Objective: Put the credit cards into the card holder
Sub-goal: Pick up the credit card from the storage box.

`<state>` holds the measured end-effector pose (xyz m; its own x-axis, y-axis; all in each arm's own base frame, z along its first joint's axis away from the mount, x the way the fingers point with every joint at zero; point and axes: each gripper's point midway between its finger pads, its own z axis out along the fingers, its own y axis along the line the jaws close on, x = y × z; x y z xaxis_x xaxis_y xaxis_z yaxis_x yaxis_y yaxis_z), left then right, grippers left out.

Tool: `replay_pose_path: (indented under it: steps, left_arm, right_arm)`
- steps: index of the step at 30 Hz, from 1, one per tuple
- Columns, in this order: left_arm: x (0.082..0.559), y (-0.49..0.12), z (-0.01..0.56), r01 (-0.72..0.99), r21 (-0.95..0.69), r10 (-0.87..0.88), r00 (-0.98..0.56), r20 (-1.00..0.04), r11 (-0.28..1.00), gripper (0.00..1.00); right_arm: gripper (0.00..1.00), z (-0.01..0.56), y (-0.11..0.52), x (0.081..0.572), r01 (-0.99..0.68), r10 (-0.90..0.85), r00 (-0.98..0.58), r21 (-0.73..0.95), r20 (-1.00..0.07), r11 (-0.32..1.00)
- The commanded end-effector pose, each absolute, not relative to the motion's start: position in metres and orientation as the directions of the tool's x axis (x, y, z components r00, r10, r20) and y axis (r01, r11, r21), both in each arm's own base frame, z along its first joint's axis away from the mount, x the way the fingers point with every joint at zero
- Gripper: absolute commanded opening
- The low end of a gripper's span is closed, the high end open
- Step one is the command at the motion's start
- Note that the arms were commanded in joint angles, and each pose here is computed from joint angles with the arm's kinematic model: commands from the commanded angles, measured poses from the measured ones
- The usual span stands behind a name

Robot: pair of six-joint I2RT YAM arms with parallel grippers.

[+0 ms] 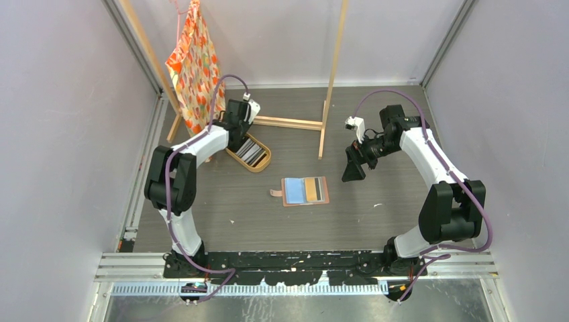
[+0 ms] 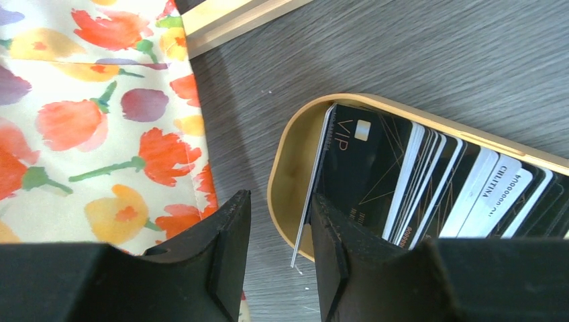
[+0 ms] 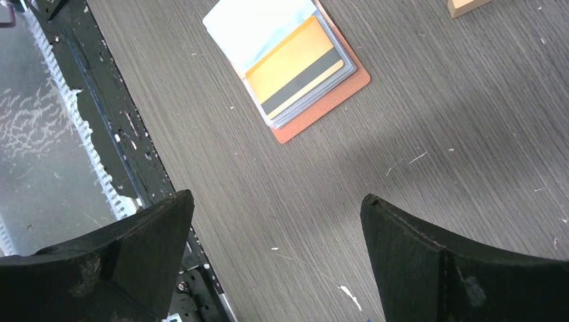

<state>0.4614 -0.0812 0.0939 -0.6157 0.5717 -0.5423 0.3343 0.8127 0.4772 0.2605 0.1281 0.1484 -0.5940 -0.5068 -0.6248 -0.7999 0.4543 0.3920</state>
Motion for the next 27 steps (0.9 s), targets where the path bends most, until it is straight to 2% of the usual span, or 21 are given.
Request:
replay_pose_path:
  steps: [1,5,7,14,18,22,23,24,25,27]
  left_arm:
    - [0.472,-0.09,0.113,0.315,0.423,0.525,-0.585,-0.618,0.849,0.4]
    - [0.475,-0.081,0.113,0.29,0.413,0.5,-0.598,-0.626,0.864,0.4]
    - [0.475,-0.079,0.112,0.282,0.402,0.486,-0.606,-0.629,0.871,0.32]
    - [0.473,-0.085,0.108,0.3,0.299,0.423,-0.61,-0.671,0.906,0.19]
    - [0.471,-0.089,0.101,0.329,0.258,0.415,-0.629,-0.657,0.908,0.24]
    - [0.47,-0.093,0.1,0.346,0.241,0.416,-0.632,-0.654,0.906,0.23]
    - [0.469,-0.093,0.101,0.348,0.242,0.417,-0.632,-0.653,0.906,0.2]
    - [0.469,-0.092,0.102,0.347,0.245,0.419,-0.63,-0.654,0.905,0.1]
    - [0.469,-0.091,0.104,0.346,0.25,0.421,-0.629,-0.653,0.904,0.06]
    - [0.468,-0.089,0.112,0.336,0.255,0.417,-0.621,-0.664,0.907,0.04]
  right_arm:
    - [0.98,0.159,0.13,0.266,-0.818,-0.501,-0.565,0.371,-0.656,0.439]
    - [0.98,0.159,0.13,0.266,-0.818,-0.5,-0.567,0.373,-0.655,0.438]
    - [0.98,0.159,0.13,0.266,-0.818,-0.499,-0.567,0.373,-0.655,0.439]
    - [0.98,0.16,0.13,0.266,-0.818,-0.5,-0.566,0.372,-0.655,0.439]
    - [0.98,0.16,0.13,0.266,-0.819,-0.501,-0.565,0.371,-0.656,0.437]
    - [0.98,0.159,0.13,0.266,-0.818,-0.501,-0.566,0.372,-0.655,0.439]
    - [0.98,0.16,0.13,0.266,-0.819,-0.501,-0.565,0.371,-0.655,0.439]
    - [0.98,0.16,0.13,0.266,-0.82,-0.501,-0.564,0.37,-0.656,0.438]
    - [0.98,0.16,0.13,0.265,-0.82,-0.501,-0.564,0.371,-0.657,0.437]
    - [0.98,0.16,0.13,0.265,-0.819,-0.5,-0.565,0.372,-0.656,0.438]
